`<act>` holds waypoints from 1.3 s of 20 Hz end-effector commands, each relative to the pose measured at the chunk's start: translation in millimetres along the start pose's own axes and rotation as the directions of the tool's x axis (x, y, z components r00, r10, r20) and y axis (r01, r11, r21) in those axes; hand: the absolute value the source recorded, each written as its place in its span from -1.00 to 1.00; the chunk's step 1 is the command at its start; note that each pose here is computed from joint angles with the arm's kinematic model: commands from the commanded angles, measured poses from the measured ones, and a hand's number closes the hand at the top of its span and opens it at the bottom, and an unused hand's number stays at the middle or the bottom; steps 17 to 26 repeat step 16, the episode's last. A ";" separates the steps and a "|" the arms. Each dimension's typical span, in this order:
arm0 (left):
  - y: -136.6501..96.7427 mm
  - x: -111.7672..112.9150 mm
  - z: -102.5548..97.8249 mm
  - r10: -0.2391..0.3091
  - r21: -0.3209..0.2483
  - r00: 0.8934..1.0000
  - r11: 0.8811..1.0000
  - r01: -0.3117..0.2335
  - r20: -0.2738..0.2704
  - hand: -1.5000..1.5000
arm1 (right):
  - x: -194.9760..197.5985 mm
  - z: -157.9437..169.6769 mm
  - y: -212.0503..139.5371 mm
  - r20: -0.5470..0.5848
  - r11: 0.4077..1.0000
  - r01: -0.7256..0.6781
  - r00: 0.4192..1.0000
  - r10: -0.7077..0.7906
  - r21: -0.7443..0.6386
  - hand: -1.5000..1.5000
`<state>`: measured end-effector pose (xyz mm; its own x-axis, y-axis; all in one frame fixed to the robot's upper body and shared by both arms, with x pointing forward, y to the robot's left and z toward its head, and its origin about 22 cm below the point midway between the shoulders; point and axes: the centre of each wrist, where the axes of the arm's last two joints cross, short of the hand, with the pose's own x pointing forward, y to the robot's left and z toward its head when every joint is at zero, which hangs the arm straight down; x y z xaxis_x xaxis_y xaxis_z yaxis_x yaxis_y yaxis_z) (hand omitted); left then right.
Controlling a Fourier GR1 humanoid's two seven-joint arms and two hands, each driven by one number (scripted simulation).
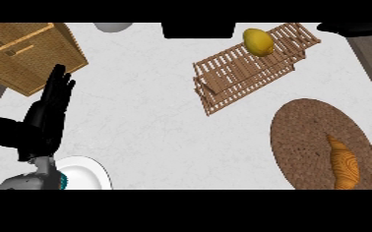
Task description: Pick the lemon from the placemat and place it in the tiered shelf
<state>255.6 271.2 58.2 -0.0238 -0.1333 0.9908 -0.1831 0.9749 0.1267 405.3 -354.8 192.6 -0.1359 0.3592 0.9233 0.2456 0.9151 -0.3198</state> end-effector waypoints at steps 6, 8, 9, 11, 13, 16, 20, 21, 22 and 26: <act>9.7 1.9 -0.3 0.005 0.002 1.000 1.000 -0.005 0.004 0.00 | -25.7 27.9 -127.4 -0.050 0.999 0.018 0.999 -0.020 -0.046 -1.00; -0.1 7.0 4.3 0.003 -0.024 1.000 1.000 -0.003 0.007 0.00 | -29.8 24.6 -141.7 -0.062 0.999 0.039 0.997 -0.041 -0.032 -1.00; -12.3 2.9 -3.8 0.006 0.004 1.000 1.000 -0.006 0.020 0.00 | -53.1 40.7 -147.5 -0.054 0.999 0.041 0.998 -0.041 -0.015 -1.00; -7.3 -5.1 -0.1 -0.011 -0.019 1.000 1.000 0.011 -0.004 0.00 | -44.8 39.5 -171.1 -0.039 0.999 0.052 0.998 -0.053 -0.014 -1.00; -9.9 -0.6 4.2 0.011 -0.018 1.000 1.000 -0.010 0.005 0.00 | -42.5 37.9 -180.2 -0.039 0.999 0.054 0.998 -0.054 0.007 -1.00; -4.1 3.8 -8.2 0.004 0.008 1.000 1.000 -0.005 0.011 0.00 | -55.2 59.7 -195.7 -0.036 0.998 0.052 0.998 -0.051 0.038 -1.00; -4.1 3.8 -8.2 0.004 0.008 1.000 1.000 -0.005 0.011 0.00 | -55.2 59.7 -195.7 -0.036 0.998 0.052 0.998 -0.051 0.038 -1.00; -4.1 3.8 -8.2 0.004 0.008 1.000 1.000 -0.005 0.011 0.00 | -55.2 59.7 -195.7 -0.036 0.998 0.052 0.998 -0.051 0.038 -1.00; -4.1 3.8 -8.2 0.004 0.008 1.000 1.000 -0.005 0.011 0.00 | -55.2 59.7 -195.7 -0.036 0.998 0.052 0.998 -0.051 0.038 -1.00; -4.1 3.8 -8.2 0.004 0.008 1.000 1.000 -0.005 0.011 0.00 | -55.2 59.7 -195.7 -0.036 0.998 0.052 0.998 -0.051 0.038 -1.00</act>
